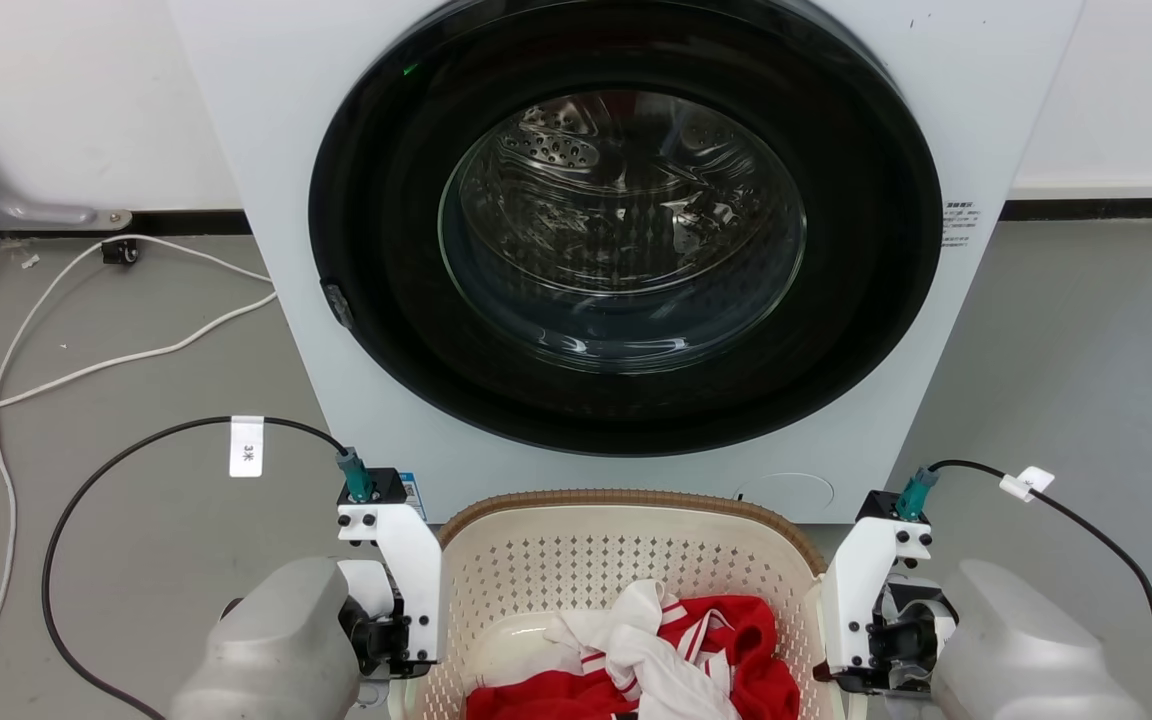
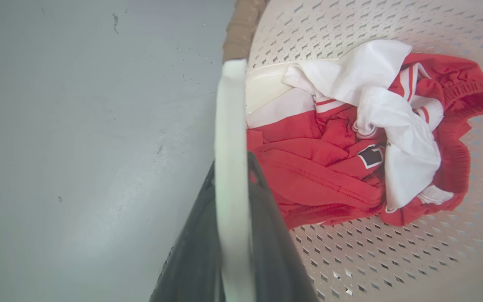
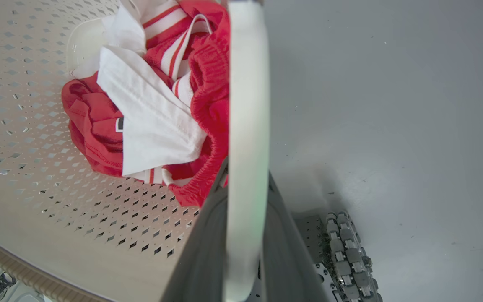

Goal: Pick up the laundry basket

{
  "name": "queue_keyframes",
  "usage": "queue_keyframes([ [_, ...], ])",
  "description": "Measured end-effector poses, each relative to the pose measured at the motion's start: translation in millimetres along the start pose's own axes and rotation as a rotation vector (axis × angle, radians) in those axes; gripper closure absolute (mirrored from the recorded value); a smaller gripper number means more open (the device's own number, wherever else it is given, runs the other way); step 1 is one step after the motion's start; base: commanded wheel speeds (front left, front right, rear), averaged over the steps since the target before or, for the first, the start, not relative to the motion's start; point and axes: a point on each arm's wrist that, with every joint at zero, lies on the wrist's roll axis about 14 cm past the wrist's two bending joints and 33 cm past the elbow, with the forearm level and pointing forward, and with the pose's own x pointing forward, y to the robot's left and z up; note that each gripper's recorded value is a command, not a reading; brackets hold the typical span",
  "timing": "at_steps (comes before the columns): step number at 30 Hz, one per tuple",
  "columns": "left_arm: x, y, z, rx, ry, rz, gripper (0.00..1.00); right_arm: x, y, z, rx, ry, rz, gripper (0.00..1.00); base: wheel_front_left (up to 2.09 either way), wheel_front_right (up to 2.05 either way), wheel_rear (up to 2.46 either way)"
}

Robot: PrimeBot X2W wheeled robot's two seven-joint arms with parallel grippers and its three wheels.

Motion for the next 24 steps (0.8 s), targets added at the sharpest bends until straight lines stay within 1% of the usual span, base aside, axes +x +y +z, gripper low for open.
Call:
queue_keyframes([
  [24,-0.7,-0.9,-2.5,0.002,-0.002,-0.001,1.0,0.0,-0.6,-3.4,0.002,0.002,-0.002,1.0,0.0,0.0,0.0],
])
